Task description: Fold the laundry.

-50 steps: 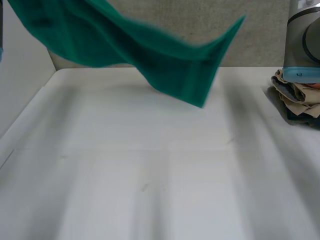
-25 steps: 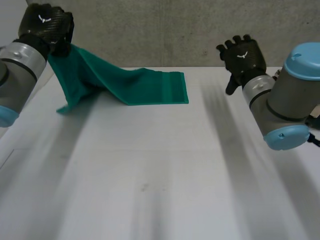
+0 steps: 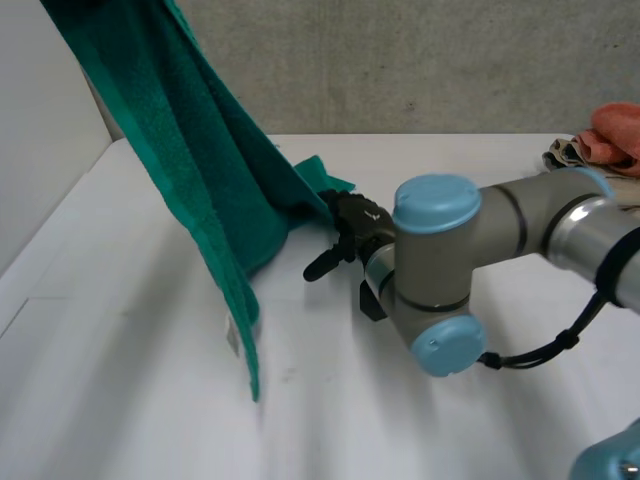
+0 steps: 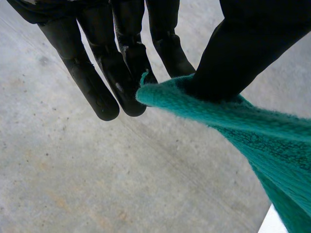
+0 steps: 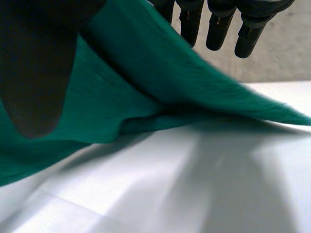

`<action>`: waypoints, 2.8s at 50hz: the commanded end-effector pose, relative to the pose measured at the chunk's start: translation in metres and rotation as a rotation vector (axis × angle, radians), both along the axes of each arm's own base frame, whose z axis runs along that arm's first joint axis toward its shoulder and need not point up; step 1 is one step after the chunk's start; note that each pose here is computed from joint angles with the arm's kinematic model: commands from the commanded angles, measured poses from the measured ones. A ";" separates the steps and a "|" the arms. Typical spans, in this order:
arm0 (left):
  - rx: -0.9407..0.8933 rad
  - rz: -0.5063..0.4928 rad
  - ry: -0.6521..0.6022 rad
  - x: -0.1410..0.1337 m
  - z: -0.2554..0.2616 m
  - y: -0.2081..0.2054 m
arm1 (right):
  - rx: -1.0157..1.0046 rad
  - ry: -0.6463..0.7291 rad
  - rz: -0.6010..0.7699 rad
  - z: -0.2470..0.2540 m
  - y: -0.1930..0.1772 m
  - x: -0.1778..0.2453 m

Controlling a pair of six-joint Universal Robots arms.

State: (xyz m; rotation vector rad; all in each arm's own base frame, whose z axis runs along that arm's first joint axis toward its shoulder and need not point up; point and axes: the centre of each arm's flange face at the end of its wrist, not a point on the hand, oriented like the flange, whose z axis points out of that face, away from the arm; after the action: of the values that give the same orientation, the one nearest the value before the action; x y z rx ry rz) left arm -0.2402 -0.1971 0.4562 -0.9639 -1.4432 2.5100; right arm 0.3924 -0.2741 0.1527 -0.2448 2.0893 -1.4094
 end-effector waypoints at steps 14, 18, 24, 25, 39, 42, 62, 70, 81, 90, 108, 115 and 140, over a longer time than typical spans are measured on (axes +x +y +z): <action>-0.031 -0.030 0.112 0.012 0.035 0.037 | 0.053 0.077 -0.114 -0.023 -0.014 -0.025; -0.026 -0.031 0.132 0.013 0.037 0.036 | 0.066 0.078 -0.074 -0.024 -0.011 -0.027; -0.032 -0.032 0.150 0.014 0.042 0.037 | 0.094 0.079 -0.036 -0.023 -0.005 -0.033; -0.035 -0.032 0.151 0.014 0.043 0.038 | 0.095 0.078 -0.027 -0.023 -0.004 -0.033; -0.010 0.010 0.156 0.021 0.041 0.032 | -0.059 0.079 -0.095 0.022 -0.027 -0.062; 0.000 0.070 0.137 0.030 0.035 0.016 | -0.280 0.206 -0.160 0.080 -0.042 -0.098; 0.505 0.176 -0.118 0.077 -0.115 -0.122 | -0.791 0.881 -0.179 0.197 -0.033 -0.162; 0.469 0.216 -0.235 0.061 -0.140 -0.184 | -0.797 0.869 -0.158 0.173 -0.087 -0.134; -0.112 0.284 0.250 0.052 -0.009 -0.227 | -1.301 0.489 -0.673 0.268 -0.150 -0.124; -0.172 0.192 0.401 0.054 0.002 -0.224 | -1.350 0.401 -0.656 0.269 -0.144 -0.123; 0.385 0.291 0.133 0.058 -0.208 -0.239 | -0.845 0.707 -0.283 0.080 -0.147 -0.122; 0.535 0.291 -0.140 0.056 -0.272 -0.204 | -0.605 0.907 -0.120 0.017 -0.118 -0.139; 0.803 0.201 -0.846 0.084 -0.230 -0.066 | -0.325 1.284 0.303 0.036 -0.012 -0.213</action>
State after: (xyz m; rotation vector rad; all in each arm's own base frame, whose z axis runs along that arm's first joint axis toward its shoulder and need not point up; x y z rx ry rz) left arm -0.1486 -0.2436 0.2187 -1.7714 -2.5857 1.0975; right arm 0.1722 -0.2576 0.1963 -1.9871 2.5046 -1.3551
